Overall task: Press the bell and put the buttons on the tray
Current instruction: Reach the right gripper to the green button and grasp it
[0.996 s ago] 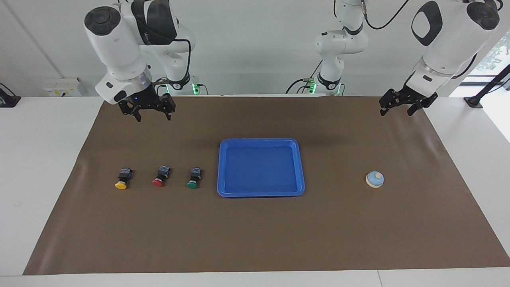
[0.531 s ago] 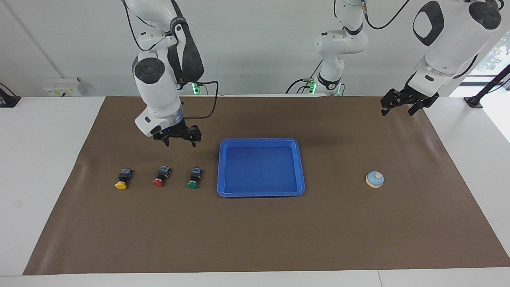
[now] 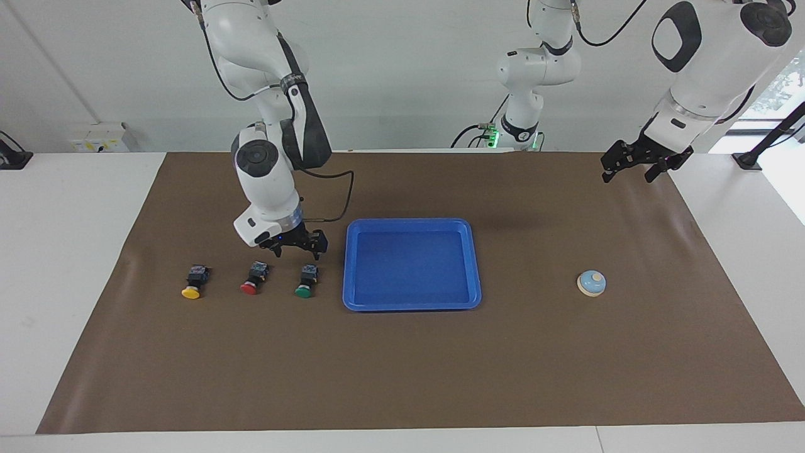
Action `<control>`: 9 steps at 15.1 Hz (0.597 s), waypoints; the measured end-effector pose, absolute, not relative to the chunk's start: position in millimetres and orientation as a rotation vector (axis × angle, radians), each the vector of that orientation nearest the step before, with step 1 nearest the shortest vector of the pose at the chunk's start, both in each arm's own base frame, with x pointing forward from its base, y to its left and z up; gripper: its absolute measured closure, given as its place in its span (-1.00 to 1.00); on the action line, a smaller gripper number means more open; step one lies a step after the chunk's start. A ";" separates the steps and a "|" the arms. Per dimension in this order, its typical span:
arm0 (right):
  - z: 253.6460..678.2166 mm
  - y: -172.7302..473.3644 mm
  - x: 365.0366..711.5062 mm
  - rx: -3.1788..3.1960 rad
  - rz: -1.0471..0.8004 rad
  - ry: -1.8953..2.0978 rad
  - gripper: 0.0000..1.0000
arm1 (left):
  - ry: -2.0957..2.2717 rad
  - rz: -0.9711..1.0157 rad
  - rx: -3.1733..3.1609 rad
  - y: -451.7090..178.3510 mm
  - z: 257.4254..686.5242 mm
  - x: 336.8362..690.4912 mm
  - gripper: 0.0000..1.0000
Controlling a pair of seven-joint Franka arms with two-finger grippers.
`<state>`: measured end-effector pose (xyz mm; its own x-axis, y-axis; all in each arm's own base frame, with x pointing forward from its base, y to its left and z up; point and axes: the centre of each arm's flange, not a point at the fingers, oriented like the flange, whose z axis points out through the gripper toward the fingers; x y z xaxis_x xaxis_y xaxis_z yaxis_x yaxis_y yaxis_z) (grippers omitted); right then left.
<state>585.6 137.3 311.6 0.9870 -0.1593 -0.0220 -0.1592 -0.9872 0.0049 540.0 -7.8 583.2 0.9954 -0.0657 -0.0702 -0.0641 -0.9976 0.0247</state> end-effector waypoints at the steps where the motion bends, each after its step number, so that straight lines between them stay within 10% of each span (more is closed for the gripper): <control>1: 305.9 139.2 586.6 3.130 -0.030 -0.251 -1.00 | -0.101 -0.111 3.116 -7.8 583.2 540.0 -1.00; 7: 291.7 143.3 587.0 3.129 -0.039 -0.246 -0.92 | -0.101 -0.111 3.116 -7.8 583.2 540.0 -1.00; 9: 291.7 143.3 587.1 3.129 -0.039 -0.246 -0.41 | -0.101 -0.111 3.116 -7.8 583.2 540.0 -1.00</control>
<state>587.1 143.3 291.7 0.9874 -0.1563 -0.0245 -0.1562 -0.9877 0.0042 540.0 -7.8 583.2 0.9954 -0.0656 -0.0702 -0.0641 -0.9976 0.0247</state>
